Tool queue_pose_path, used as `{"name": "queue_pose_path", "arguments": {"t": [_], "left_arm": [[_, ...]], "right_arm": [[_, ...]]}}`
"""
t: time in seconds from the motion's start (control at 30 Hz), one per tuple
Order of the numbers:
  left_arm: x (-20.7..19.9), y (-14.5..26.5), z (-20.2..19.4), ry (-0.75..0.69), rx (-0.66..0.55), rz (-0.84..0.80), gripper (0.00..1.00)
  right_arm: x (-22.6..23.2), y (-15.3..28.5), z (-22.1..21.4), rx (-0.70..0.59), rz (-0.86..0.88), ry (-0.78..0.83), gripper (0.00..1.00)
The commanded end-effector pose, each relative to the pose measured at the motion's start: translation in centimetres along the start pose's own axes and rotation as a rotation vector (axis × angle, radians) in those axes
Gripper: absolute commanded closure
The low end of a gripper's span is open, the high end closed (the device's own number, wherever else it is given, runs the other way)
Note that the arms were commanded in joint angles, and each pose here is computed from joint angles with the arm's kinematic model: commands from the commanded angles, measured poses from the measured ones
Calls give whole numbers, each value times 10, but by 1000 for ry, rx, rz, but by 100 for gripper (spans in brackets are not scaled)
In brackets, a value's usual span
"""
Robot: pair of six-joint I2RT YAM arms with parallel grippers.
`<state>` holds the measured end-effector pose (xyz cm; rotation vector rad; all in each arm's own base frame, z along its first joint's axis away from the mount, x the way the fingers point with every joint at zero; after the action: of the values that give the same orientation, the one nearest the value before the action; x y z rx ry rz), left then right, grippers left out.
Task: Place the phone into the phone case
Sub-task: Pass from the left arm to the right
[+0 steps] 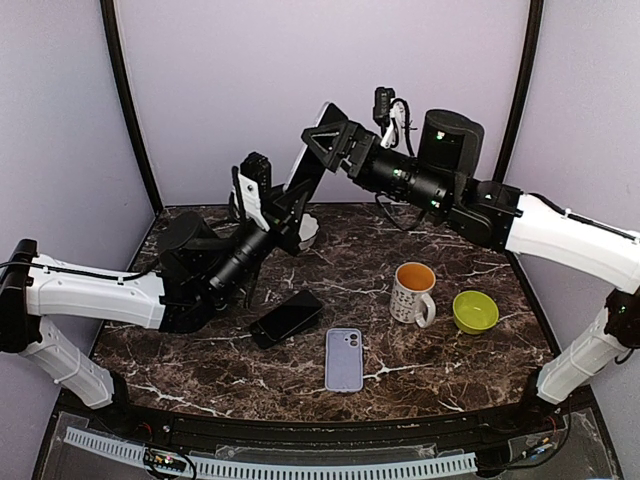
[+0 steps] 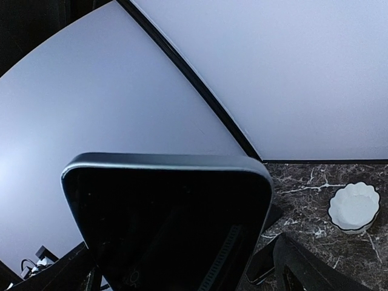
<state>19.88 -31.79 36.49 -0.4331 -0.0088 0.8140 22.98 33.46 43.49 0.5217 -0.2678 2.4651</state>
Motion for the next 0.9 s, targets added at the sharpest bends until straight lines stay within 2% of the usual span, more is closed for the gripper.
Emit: {"name": "queue_pose_path", "arguments": {"t": [0.0, 0.1, 0.3, 0.37, 0.47, 0.6, 0.67, 0.7, 0.73, 0.77, 0.83, 0.87], "left_arm": [[-3, 1, 26, 19, -109, -22, 100], [-3, 0, 23, 9, -99, -17, 100], [-6, -5, 14, -10, -67, -23, 100], [-6, -6, 10, -11, -57, -23, 100], [-6, -5, 6, -8, -38, -28, 100], [-5, -2, -7, 53, 56, -26, 98], [-3, 3, -24, 105, 145, -24, 78], [-3, 4, -29, 118, 173, -29, 62], [-4, 9, -38, 147, 220, -43, 53], [-5, 11, -42, 160, 243, -54, 36], [-6, 17, -50, 186, 314, -84, 20], [-7, 22, -57, 198, 377, -93, 17]], "right_arm": [[0, 2, 7, -29, -29, -10, 5], [1, 5, 9, -44, -28, -12, 11], [5, 3, 9, -58, 24, -22, 38], [4, 4, 9, -61, 23, -21, 43], [3, 10, 9, -77, 17, -16, 62], [-2, 16, 5, -82, -15, 0, 98], [-6, 19, 1, -71, -41, 10, 100], [-8, 20, -2, -59, -59, 16, 100], [-11, 21, -5, -45, -83, 21, 100], [-16, 21, -9, -28, -118, 26, 100], [-26, 21, -18, 8, -202, 46, 100], [-32, 22, -22, 27, -249, 60, 100]]}}
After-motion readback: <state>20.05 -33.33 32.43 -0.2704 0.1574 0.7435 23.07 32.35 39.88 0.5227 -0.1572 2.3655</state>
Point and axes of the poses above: each gripper's point midway between its finger pads, its own y axis back along the fingers, its own x axis along the line the jaws close on, z = x × y, the point moved 8 cm from there along y, back along the fingers, and after that the axes turned 13 degrees about y, right-handed, at the moved point
